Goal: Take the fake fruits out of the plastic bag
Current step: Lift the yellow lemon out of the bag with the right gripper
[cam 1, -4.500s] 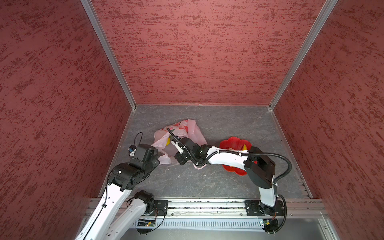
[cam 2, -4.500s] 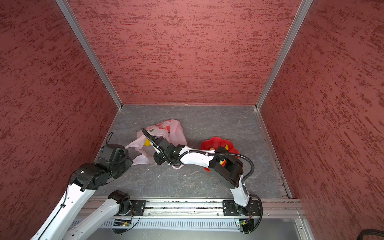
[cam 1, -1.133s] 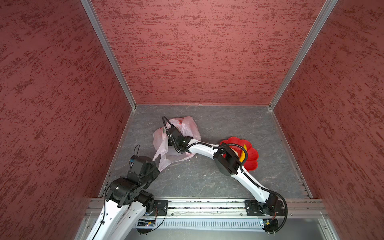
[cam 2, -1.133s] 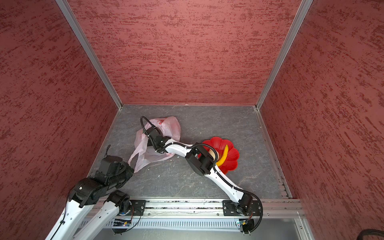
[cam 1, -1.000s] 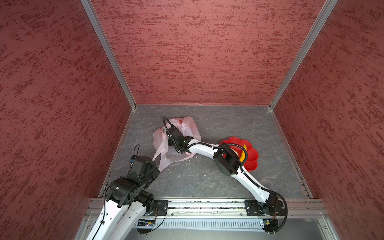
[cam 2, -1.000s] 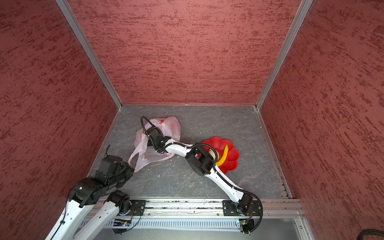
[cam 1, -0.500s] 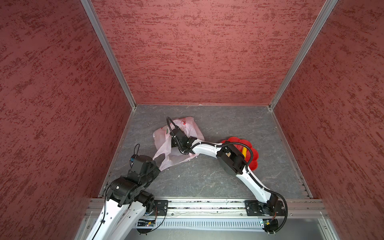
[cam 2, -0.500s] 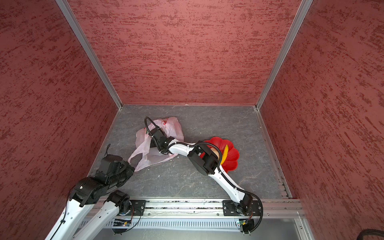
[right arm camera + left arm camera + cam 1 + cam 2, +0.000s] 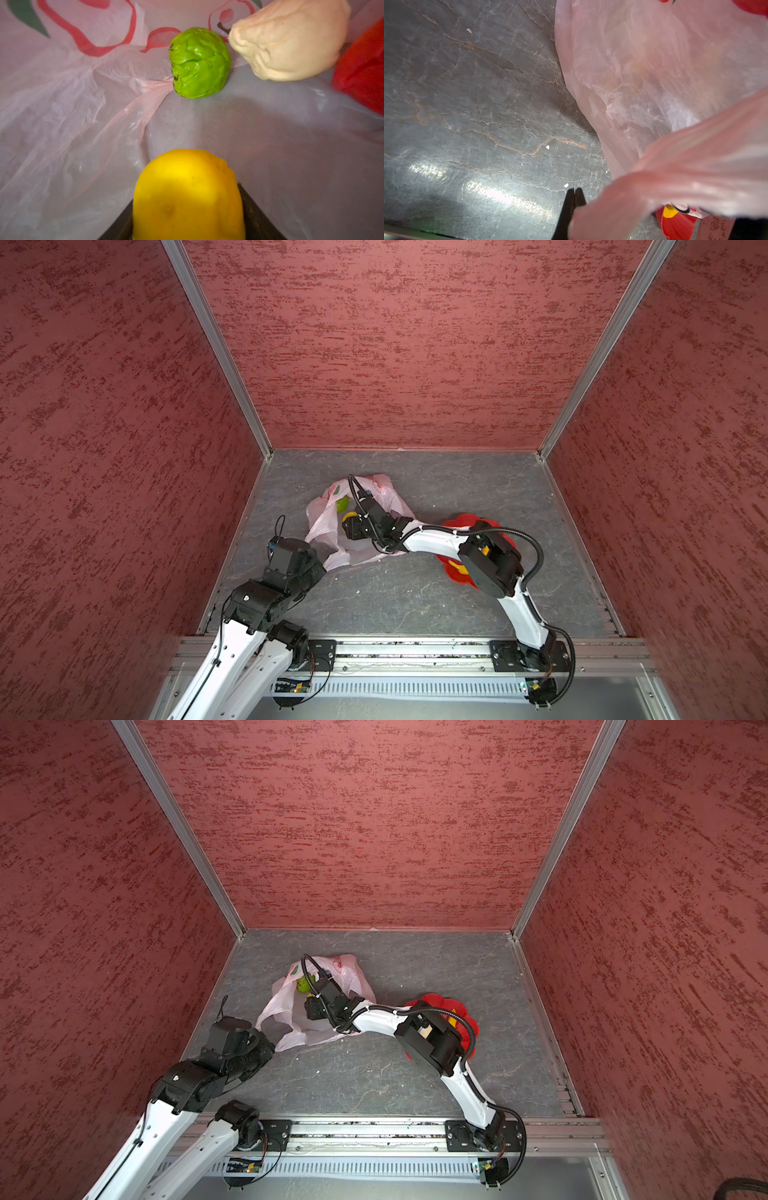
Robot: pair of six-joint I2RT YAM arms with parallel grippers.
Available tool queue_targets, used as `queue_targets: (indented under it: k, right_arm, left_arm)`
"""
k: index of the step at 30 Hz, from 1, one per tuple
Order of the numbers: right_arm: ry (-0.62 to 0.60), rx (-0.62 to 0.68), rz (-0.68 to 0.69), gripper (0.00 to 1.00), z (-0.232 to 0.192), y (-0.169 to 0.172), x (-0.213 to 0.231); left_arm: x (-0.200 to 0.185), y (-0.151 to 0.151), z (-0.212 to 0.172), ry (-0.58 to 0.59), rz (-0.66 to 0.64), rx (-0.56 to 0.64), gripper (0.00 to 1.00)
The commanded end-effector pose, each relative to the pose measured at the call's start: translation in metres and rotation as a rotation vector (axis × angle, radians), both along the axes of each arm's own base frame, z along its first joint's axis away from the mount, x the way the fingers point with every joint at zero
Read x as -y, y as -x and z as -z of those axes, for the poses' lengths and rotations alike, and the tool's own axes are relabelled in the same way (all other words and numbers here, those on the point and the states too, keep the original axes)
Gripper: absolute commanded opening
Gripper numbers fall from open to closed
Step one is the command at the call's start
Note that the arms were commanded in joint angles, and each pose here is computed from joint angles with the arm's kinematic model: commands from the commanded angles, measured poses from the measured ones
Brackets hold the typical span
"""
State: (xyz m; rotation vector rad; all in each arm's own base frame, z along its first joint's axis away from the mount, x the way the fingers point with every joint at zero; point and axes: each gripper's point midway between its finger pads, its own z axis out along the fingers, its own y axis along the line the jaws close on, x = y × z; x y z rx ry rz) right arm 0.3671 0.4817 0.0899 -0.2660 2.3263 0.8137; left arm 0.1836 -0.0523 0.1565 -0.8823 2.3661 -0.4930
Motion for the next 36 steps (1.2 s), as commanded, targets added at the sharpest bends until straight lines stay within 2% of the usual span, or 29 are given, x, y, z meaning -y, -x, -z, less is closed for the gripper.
queue_targets:
  k: [1, 14, 19, 24, 36]
  right_arm:
    - [-0.055, 0.048, -0.008, 0.45, -0.033, 0.003, 0.002]
    - [-0.082, 0.054, -0.092, 0.44, -0.073, 0.036, 0.024]
    - [-0.101, 0.055, -0.177, 0.44, -0.097, 0.055, 0.027]
    - [-0.062, 0.065, -0.222, 0.44, -0.125, 0.067, 0.038]
    - [-0.057, 0.133, -0.187, 0.44, -0.185, 0.073, 0.087]
  left_arm:
    - [0.005, -0.017, -0.021, 0.004, 0.036, 0.087, 0.00]
    - [0.007, -0.040, -0.029, -0.009, 0.064, 0.151, 0.00]
    - [0.009, -0.050, -0.030, 0.000, 0.072, 0.173, 0.00]
    - [0.014, -0.061, -0.028, 0.024, 0.094, 0.183, 0.00]
    - [0.018, -0.070, -0.031, 0.040, 0.111, 0.216, 0.00]
